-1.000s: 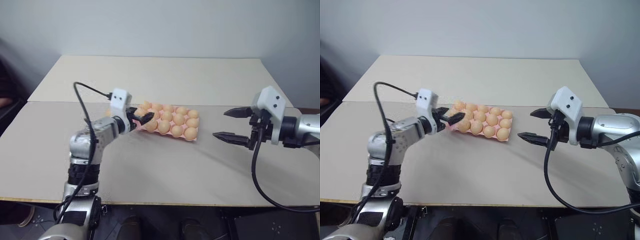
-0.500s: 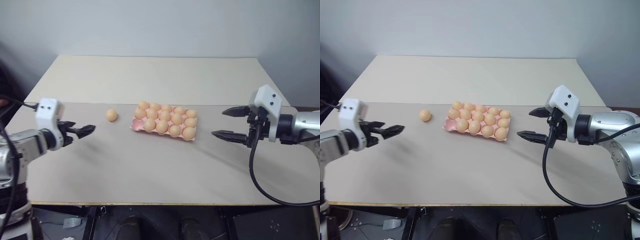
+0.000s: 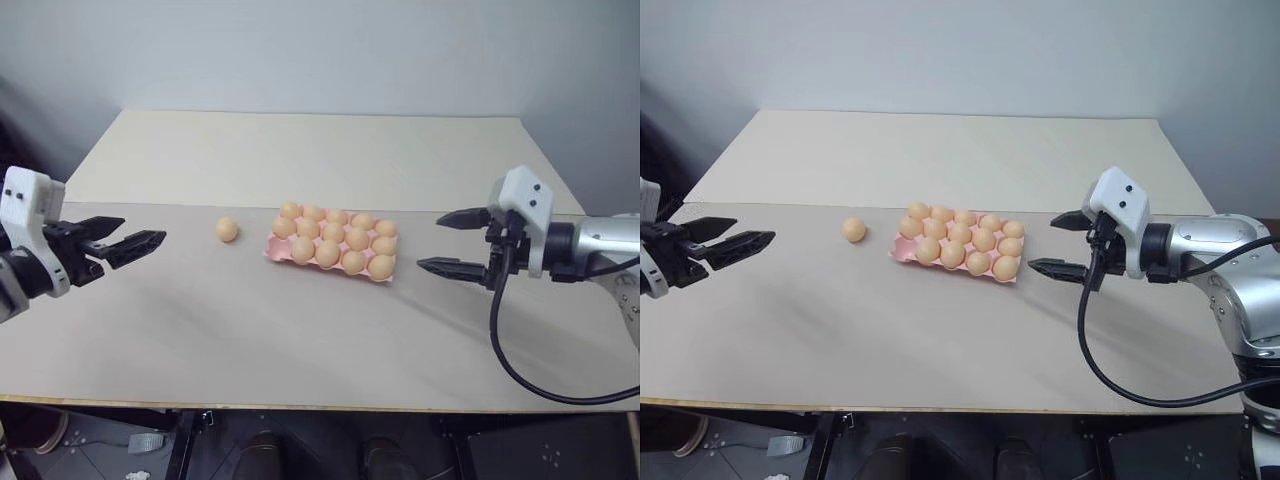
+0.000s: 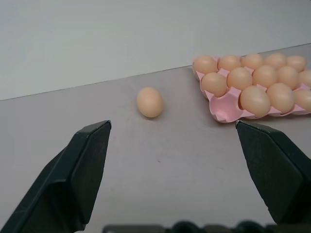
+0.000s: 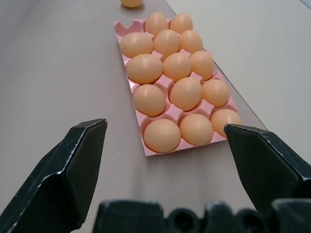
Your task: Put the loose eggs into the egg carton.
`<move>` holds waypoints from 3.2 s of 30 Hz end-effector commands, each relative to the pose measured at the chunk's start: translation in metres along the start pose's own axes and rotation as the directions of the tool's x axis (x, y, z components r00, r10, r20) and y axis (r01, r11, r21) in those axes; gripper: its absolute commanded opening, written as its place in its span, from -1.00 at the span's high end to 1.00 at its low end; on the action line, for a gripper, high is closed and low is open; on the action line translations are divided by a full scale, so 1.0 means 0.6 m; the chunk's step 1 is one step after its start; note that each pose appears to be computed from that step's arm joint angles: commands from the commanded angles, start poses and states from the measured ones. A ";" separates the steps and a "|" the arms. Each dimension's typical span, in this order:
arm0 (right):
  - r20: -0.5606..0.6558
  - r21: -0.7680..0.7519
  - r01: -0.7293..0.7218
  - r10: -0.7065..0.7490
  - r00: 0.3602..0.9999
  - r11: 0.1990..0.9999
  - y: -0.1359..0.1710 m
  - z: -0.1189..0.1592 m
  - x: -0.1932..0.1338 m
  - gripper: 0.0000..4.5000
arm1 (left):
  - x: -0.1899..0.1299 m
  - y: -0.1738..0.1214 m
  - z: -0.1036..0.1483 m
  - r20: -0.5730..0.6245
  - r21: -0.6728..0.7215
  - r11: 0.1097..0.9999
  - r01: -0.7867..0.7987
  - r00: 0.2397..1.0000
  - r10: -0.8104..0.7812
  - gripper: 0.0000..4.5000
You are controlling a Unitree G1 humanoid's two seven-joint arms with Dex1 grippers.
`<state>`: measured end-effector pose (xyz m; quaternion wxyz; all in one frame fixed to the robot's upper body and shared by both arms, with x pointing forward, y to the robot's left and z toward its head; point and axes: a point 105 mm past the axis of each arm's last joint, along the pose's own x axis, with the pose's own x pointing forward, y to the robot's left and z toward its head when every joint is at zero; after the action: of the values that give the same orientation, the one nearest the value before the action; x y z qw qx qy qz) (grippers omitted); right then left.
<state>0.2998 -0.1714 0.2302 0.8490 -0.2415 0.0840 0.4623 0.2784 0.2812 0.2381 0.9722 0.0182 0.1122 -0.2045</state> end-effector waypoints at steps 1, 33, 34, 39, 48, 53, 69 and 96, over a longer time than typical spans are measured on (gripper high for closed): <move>0.025 -0.051 0.022 -0.021 0.999 0.998 -0.005 0.017 -0.010 -1.00 | -0.004 -0.001 0.020 0.032 0.021 1.000 -0.016 0.999 0.015 -0.99; 0.013 -0.047 0.027 -0.026 1.000 0.999 0.002 0.015 -0.012 -1.00 | 0.291 0.001 -0.032 -0.043 -0.106 0.960 -0.260 0.966 0.256 -0.99; 0.013 -0.048 0.026 -0.025 1.000 0.999 0.002 0.016 -0.012 -1.00 | 0.298 0.001 -0.033 -0.045 -0.105 0.959 -0.262 0.965 0.259 -0.99; 0.017 -0.050 0.025 -0.024 1.000 0.998 0.001 0.020 -0.010 -1.00 | 0.321 0.001 -0.038 -0.056 -0.112 0.959 -0.260 0.965 0.255 -0.99; 0.010 -0.052 0.031 -0.030 0.999 0.998 -0.001 0.021 -0.014 -1.00 | 0.356 -0.002 -0.062 -0.108 -0.092 0.959 -0.267 0.960 0.257 -0.99; 0.010 -0.053 0.032 -0.031 0.999 0.998 0.000 0.023 -0.015 -1.00 | 0.360 -0.003 -0.078 -0.140 -0.091 0.957 -0.277 0.954 0.263 -0.99; 0.011 -0.059 0.031 -0.031 0.999 0.998 0.000 0.026 -0.016 -1.00 | 0.357 -0.017 -0.078 -0.114 -0.108 0.962 -0.253 0.964 0.240 0.21; 0.021 -0.035 0.101 -0.100 0.995 0.994 0.010 0.020 -0.027 -1.00 | 0.304 -0.164 -0.046 0.102 -0.002 0.968 0.249 0.963 -0.248 0.22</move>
<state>0.2879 -0.1733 0.2297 0.8634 -0.2452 0.0795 0.4336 0.3929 0.1242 0.1542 0.9415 -0.0272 0.0974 -0.3215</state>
